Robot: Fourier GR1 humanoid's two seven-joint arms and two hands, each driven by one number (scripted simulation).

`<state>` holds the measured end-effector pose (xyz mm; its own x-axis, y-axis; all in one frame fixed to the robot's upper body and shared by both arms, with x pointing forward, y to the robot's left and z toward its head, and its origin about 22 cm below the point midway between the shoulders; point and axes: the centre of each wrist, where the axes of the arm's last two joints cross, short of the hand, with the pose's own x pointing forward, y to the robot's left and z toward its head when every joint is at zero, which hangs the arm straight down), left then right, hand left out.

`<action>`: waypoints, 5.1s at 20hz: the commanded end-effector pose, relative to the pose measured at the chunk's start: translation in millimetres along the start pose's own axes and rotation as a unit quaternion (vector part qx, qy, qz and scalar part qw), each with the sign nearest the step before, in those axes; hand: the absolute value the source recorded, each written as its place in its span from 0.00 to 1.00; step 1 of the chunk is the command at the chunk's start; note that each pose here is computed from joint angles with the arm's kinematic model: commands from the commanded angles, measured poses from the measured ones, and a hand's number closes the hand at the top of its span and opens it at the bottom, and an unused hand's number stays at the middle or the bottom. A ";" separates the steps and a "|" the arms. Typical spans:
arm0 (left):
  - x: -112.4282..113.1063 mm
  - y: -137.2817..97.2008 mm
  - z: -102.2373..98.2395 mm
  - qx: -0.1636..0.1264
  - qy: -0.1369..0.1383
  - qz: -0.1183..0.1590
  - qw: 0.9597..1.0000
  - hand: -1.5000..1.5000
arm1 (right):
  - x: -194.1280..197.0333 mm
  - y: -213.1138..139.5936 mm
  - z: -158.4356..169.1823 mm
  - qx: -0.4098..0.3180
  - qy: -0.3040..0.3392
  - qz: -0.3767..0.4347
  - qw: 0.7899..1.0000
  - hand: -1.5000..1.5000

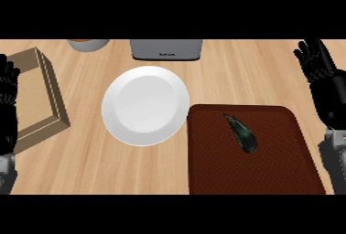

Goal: Pick the eggplant from the tray and place it in the plate

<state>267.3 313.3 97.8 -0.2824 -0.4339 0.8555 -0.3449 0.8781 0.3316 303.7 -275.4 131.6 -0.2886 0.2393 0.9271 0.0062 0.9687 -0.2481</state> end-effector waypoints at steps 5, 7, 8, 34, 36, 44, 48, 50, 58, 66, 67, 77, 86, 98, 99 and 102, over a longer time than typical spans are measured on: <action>-38.3 -42.0 45.0 -0.080 0.179 0.058 0.979 0.50 | -35.3 50.0 -0.5 0.238 0.095 -0.175 0.951 1.00; -50.2 -43.9 58.0 -0.095 0.223 0.057 0.969 0.50 | 29.2 14.0 -18.1 0.291 -0.017 0.146 0.945 1.00; -51.2 -52.4 62.5 -0.107 0.237 0.069 0.963 0.50 | 34.3 7.8 -19.6 0.298 -0.035 0.190 0.935 1.00; -54.8 -82.8 77.5 -0.140 0.296 0.079 0.942 0.50 | -90.4 -38.9 -43.1 0.511 0.030 0.192 0.837 0.00; -59.5 -86.9 57.7 -0.143 0.297 0.082 0.941 0.50 | -87.8 -21.0 -50.2 0.553 0.055 0.225 0.800 0.00; -54.5 -109.2 77.5 -0.126 0.296 0.085 0.943 0.50 | -101.9 -17.8 -60.7 0.610 0.098 0.242 0.748 0.00; -52.6 -96.2 64.1 -0.125 0.299 0.074 0.943 0.50 | -120.7 11.2 -51.1 0.626 0.096 0.257 0.730 0.00; -58.6 -80.8 56.8 -0.132 0.295 0.075 0.943 0.50 | -120.2 12.0 -66.1 0.622 0.109 0.263 0.729 0.00; -69.9 -84.2 65.6 -0.122 0.305 0.081 0.941 0.50 | -142.5 20.0 -47.3 0.642 0.097 0.260 0.715 0.00; -54.8 -96.2 70.8 -0.127 0.311 0.077 0.939 0.50 | -150.0 25.3 -49.8 0.642 0.101 0.253 0.717 0.00; -57.0 -72.3 73.3 -0.122 0.314 0.079 0.938 0.50 | -156.9 38.0 -39.0 0.645 0.101 0.256 0.713 0.00; -59.6 -87.7 70.6 -0.127 0.304 0.081 0.941 0.50 | -169.9 26.2 -30.6 0.639 0.048 0.268 0.719 1.00; -74.5 -100.1 89.8 -0.123 0.296 0.077 0.944 0.50 | -165.0 30.1 -45.8 0.549 0.019 0.309 0.776 1.00; -62.0 -102.3 73.2 -0.155 0.307 0.074 0.936 0.50 | -58.2 218.2 -108.5 0.163 0.093 0.393 0.900 1.00; -58.1 -109.7 73.3 -0.166 0.310 0.083 0.932 0.50 | -43.4 222.3 -116.5 0.131 0.091 0.397 0.904 1.00; -55.3 -105.2 64.7 -0.165 0.301 0.078 0.936 0.50 | -10.3 231.1 -132.3 0.014 0.083 0.404 0.911 1.00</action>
<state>257.3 234.1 -14.3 0.2892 -0.1816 0.9399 -0.0397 0.9787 0.2013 430.2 -73.0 64.3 -0.1526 0.8918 0.4258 -0.0924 0.4161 -0.9046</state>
